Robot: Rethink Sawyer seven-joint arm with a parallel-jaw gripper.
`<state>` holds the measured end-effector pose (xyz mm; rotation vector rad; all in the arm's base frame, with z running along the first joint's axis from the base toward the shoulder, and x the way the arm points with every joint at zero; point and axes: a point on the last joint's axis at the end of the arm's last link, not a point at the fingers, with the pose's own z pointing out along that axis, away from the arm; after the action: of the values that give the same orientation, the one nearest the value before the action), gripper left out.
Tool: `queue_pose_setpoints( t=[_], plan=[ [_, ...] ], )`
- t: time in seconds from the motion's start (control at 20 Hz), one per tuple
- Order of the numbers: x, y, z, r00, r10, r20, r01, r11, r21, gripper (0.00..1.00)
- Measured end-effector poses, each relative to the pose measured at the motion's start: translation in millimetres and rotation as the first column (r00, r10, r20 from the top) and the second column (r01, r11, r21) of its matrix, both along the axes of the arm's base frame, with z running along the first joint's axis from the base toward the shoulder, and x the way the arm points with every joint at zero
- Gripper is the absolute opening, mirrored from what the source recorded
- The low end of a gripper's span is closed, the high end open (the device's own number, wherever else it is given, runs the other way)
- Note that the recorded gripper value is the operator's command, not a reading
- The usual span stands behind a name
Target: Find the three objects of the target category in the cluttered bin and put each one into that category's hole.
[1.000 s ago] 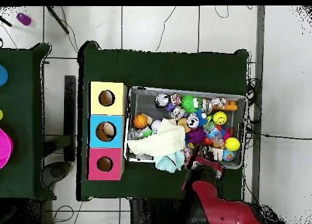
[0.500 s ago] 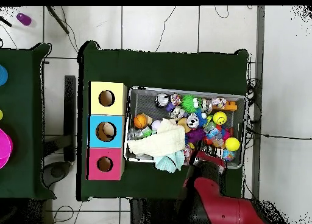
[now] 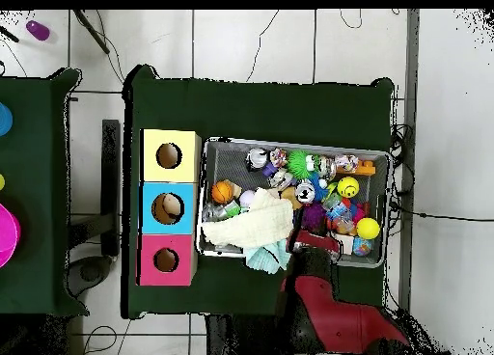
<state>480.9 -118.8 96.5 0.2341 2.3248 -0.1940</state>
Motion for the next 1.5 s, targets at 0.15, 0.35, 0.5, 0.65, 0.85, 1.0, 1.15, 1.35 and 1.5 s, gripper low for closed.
queue_pose_setpoints(
  t=[0.15,0.35,0.5,0.65,0.85,1.0,1.15,1.35,1.5],
  plan=[
    [-6.9,0.9,-14.0,0.9999,0.008,0.009,-0.008,0.9999,0.011,1.00],
    [-19.3,0.4,-32.3,0.9999,0.004,-0.012,-0.004,0.9998,0.018,1.00],
    [-30.4,0.6,-48.5,0.9990,-0.013,-0.043,0.014,0.9998,0.017,1.00],
    [-37.4,2.0,-57.2,0.9981,-0.017,-0.059,0.017,0.9998,0.013,1.00],
    [-44.5,4.3,-65.8,0.9982,-0.006,-0.060,0.007,0.9999,0.013,1.00],
    [-48.8,4.1,-69.4,0.9982,0.000,-0.059,0.000,0.9999,0.012,1.00],
    [-52.5,3.9,-72.8,0.9982,0.004,-0.060,-0.003,0.9999,0.012,1.00],
    [-55.5,4.6,-77.1,0.9979,0.007,-0.064,-0.006,0.9999,0.015,1.00],
    [-57.6,5.4,-80.0,0.9979,0.011,-0.063,-0.010,0.9998,0.017,1.00]
  ],
)
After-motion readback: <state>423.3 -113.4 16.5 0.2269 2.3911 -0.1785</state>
